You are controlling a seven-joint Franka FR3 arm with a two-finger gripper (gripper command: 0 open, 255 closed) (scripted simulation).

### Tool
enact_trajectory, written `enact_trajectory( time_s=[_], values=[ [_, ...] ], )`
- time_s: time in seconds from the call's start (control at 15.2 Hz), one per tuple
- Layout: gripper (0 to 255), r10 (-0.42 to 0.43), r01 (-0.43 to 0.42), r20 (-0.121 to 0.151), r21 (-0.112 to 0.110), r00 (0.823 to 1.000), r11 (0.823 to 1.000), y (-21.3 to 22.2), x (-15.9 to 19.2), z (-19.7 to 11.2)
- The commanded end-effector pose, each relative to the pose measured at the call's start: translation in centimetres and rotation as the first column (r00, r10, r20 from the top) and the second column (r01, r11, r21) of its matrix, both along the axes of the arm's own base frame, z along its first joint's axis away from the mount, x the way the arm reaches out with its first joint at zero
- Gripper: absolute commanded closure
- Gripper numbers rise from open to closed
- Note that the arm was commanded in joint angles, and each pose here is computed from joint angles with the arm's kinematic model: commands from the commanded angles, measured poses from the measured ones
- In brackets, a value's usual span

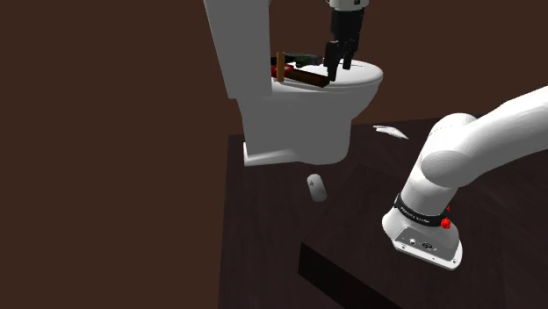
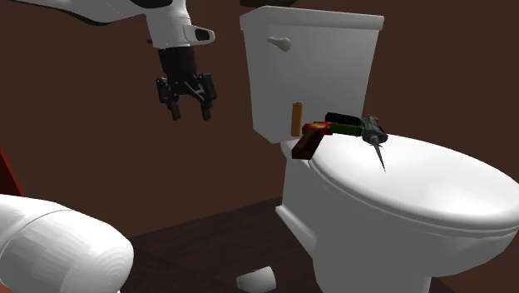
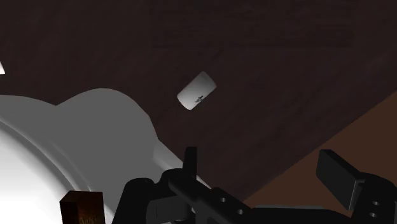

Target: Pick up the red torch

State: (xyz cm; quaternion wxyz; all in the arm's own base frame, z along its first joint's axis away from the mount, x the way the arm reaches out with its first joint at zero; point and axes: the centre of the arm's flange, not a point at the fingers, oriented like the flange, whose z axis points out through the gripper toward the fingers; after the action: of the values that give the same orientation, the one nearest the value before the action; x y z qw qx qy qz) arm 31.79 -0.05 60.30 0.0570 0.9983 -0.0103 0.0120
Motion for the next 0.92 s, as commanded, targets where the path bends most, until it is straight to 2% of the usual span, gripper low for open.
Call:
enact_trajectory(
  time_s=[0.0, 0.86],
  values=[
    [0, 0.0, 0.0, 0.0, 0.0, 1.0, 1.0, 0.0, 0.0, 0.0],
    [0, -0.01, 0.01, -0.021, -0.009, 1.0, 1.0, -11.2, 12.8, -3.5]
  ],
)
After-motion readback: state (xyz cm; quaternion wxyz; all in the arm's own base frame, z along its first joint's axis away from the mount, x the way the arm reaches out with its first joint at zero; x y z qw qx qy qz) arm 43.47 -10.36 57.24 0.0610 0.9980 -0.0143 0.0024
